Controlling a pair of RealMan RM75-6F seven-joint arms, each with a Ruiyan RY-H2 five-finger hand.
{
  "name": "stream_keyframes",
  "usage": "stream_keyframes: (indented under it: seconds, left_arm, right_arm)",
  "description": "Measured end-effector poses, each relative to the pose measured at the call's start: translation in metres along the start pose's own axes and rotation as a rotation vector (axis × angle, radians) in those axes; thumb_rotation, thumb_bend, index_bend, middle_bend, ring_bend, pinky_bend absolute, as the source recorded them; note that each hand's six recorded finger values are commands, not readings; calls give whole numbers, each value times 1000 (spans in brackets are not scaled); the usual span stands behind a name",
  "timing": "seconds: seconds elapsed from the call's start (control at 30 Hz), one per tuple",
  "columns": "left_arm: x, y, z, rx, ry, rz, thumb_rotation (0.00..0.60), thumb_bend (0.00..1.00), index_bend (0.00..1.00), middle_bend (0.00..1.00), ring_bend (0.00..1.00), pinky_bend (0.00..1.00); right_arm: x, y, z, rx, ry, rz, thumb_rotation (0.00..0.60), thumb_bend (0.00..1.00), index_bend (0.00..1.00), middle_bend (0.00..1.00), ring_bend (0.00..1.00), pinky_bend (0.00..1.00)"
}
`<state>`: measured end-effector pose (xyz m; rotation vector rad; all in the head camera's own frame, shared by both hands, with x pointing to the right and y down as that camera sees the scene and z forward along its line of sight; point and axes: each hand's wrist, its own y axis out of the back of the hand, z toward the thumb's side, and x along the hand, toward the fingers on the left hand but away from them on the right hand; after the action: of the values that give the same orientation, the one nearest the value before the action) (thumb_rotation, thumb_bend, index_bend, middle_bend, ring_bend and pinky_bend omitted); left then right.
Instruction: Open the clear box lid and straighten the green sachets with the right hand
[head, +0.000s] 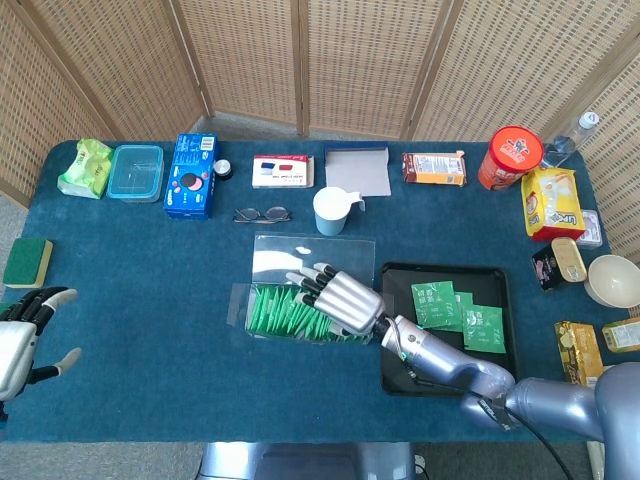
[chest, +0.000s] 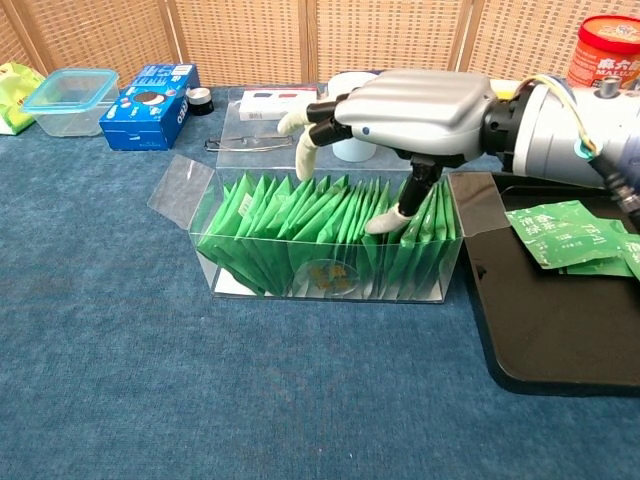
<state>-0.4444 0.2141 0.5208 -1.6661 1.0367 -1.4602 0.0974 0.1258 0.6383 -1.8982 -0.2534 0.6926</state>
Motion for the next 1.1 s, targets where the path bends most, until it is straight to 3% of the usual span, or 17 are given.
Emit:
stream_keyframes:
  seconds: [1.03,1.1]
  left_arm:
    - [-5,-1,-4,-1,8,-1,600,189,186,189,152,262]
    - [-5,-1,-4,-1,9,-1,600,189,186,189,151,262]
  right_arm:
    - [-17,-7,-1,33,-2,29,600,60,336,128,119,192]
    - [-17,-7,-1,34,-3,20,600,97,333,133,120,192]
